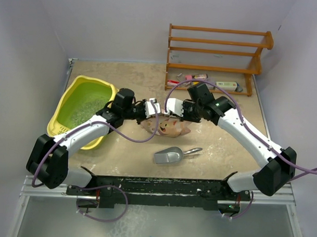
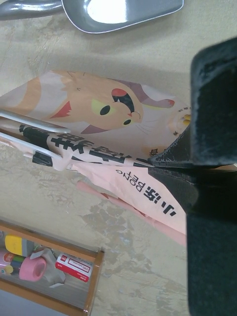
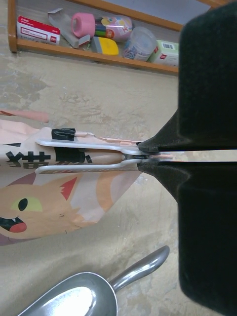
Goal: Fill the litter box with clean litter
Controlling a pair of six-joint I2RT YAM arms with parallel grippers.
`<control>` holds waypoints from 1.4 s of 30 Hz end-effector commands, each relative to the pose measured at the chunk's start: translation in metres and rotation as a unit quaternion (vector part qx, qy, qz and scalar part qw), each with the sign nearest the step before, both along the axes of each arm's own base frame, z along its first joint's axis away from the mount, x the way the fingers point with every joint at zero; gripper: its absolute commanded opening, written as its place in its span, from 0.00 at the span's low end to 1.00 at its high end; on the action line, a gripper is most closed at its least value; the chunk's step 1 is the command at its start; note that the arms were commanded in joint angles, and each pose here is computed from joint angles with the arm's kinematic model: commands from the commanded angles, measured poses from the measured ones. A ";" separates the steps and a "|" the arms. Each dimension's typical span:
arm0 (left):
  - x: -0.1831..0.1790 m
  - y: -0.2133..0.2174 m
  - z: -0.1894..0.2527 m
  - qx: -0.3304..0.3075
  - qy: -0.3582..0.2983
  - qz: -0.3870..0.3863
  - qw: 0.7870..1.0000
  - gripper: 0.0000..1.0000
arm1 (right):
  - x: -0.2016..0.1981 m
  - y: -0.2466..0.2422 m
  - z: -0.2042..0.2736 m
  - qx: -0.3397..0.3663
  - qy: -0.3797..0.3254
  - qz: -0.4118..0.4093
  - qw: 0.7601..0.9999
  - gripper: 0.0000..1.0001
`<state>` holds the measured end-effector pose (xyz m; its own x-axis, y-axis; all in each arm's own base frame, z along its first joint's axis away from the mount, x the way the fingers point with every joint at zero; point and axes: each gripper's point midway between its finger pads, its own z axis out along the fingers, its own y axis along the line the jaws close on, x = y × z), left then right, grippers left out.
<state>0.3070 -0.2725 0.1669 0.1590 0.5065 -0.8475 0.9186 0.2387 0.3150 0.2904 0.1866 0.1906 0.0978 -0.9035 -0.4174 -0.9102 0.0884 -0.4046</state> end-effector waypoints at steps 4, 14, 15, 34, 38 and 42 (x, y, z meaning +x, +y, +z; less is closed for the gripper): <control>-0.001 -0.013 0.049 -0.057 -0.059 -0.022 0.996 0.00 | 0.010 0.020 0.006 0.031 -0.032 0.050 0.998 0.00; -0.004 -0.016 0.056 -0.070 -0.059 -0.031 0.995 0.00 | 0.021 0.033 0.000 0.046 -0.066 0.077 0.994 0.00; -0.004 -0.017 0.056 -0.071 -0.060 -0.032 0.995 0.00 | 0.019 0.034 -0.002 0.050 -0.061 0.080 0.994 0.00; 0.000 -0.022 0.054 -0.077 -0.046 -0.030 0.996 0.00 | 0.015 0.059 -0.001 0.107 -0.049 0.078 0.990 0.00; 0.005 -0.019 0.055 -0.076 -0.046 -0.014 0.996 0.12 | 0.014 0.060 0.005 0.122 -0.046 0.061 0.990 0.13; 0.007 -0.018 0.056 -0.075 -0.046 -0.006 0.996 0.21 | 0.012 0.058 0.017 0.136 -0.051 0.048 0.988 0.27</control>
<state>0.3075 -0.2843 0.1856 0.1764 0.4327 -0.8841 0.9176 0.2527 0.3067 0.3049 0.2302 0.1790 0.2123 -0.8096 -0.5473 -0.8884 0.0734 -0.4532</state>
